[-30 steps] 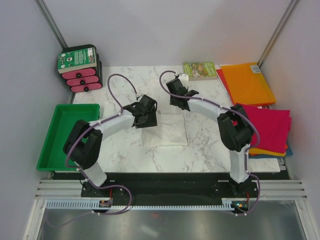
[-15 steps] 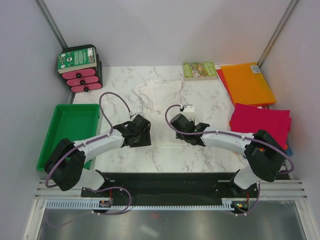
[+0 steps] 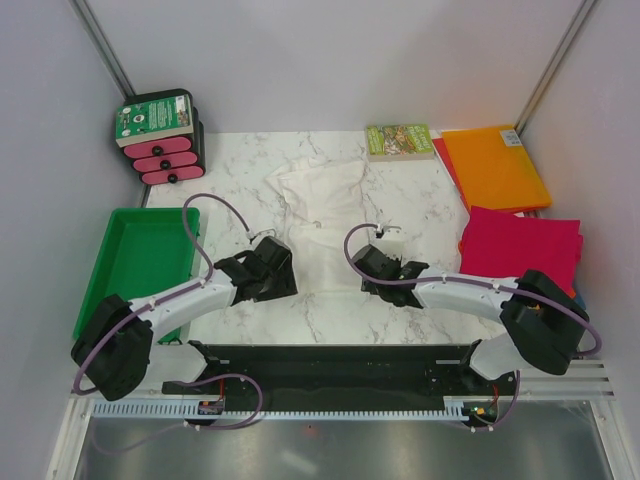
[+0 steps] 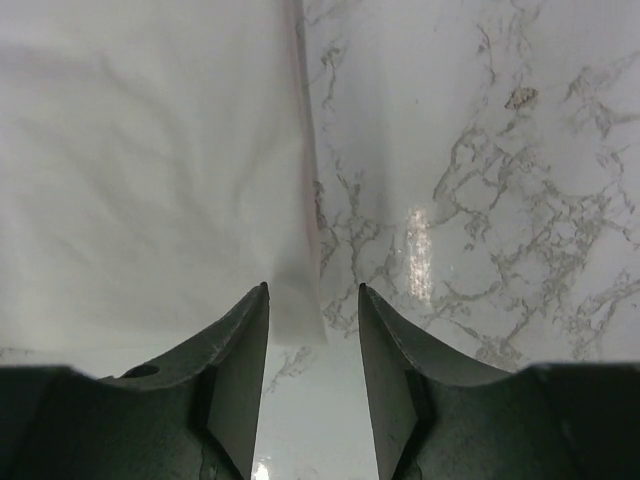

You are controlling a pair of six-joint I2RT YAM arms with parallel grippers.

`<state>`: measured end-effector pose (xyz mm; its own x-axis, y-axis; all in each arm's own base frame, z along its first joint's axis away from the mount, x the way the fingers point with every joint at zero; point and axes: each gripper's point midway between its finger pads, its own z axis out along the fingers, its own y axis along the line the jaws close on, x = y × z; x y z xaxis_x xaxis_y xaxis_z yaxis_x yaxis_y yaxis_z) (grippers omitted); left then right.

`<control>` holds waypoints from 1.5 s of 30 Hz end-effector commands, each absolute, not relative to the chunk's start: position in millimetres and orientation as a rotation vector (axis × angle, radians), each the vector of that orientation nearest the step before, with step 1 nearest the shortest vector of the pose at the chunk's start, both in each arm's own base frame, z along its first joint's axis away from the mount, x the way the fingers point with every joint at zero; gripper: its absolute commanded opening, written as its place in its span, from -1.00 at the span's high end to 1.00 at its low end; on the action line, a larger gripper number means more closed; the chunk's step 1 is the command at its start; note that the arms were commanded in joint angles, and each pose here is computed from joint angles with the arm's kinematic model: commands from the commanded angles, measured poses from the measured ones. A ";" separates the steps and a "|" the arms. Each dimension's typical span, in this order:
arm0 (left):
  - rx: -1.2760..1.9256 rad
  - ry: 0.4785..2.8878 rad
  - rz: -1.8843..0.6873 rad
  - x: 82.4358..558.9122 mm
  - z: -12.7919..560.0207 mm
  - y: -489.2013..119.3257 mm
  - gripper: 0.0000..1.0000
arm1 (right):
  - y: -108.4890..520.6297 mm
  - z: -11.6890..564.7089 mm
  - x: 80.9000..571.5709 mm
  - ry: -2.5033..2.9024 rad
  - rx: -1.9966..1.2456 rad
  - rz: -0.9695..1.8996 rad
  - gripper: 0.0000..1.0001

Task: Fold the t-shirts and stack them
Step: Grab one side of the 2/3 rectangular tshirt with both arms

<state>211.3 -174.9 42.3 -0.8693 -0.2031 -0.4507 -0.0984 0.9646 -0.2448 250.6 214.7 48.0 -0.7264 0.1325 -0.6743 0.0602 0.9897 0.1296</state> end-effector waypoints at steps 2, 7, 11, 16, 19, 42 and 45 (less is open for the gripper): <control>-0.298 2.604 -0.311 216.4 38.2 -178.8 -0.37 | 207.0 35.7 235.8 2.399 0.203 0.157 0.05; -0.305 2.627 -0.315 214.2 30.7 -181.5 -0.37 | 203.6 17.4 225.1 2.443 0.208 0.151 0.07; -0.315 2.621 -0.314 214.8 30.1 -180.5 -0.37 | 204.0 8.9 216.5 2.463 0.197 0.147 0.10; -0.313 2.618 -0.328 215.5 30.4 -183.1 -0.38 | 207.1 7.8 216.8 2.454 0.199 0.165 0.09; -0.302 2.621 -0.332 217.5 31.0 -185.6 -0.38 | 209.9 1.6 214.6 2.481 0.190 0.155 0.10; -0.266 2.719 -0.214 213.4 3.4 -181.8 -0.05 | 205.0 -8.2 200.3 2.525 0.192 0.140 0.12; -0.266 2.733 -0.203 206.9 -0.6 -177.0 0.27 | 203.9 -10.5 198.0 2.533 0.191 0.137 0.12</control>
<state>228.4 -191.9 18.1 -0.8789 -0.2304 -0.4177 -0.1389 0.9613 -0.2379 229.6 215.0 18.0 -0.7314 0.2050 -0.6505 0.1060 0.9763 0.1886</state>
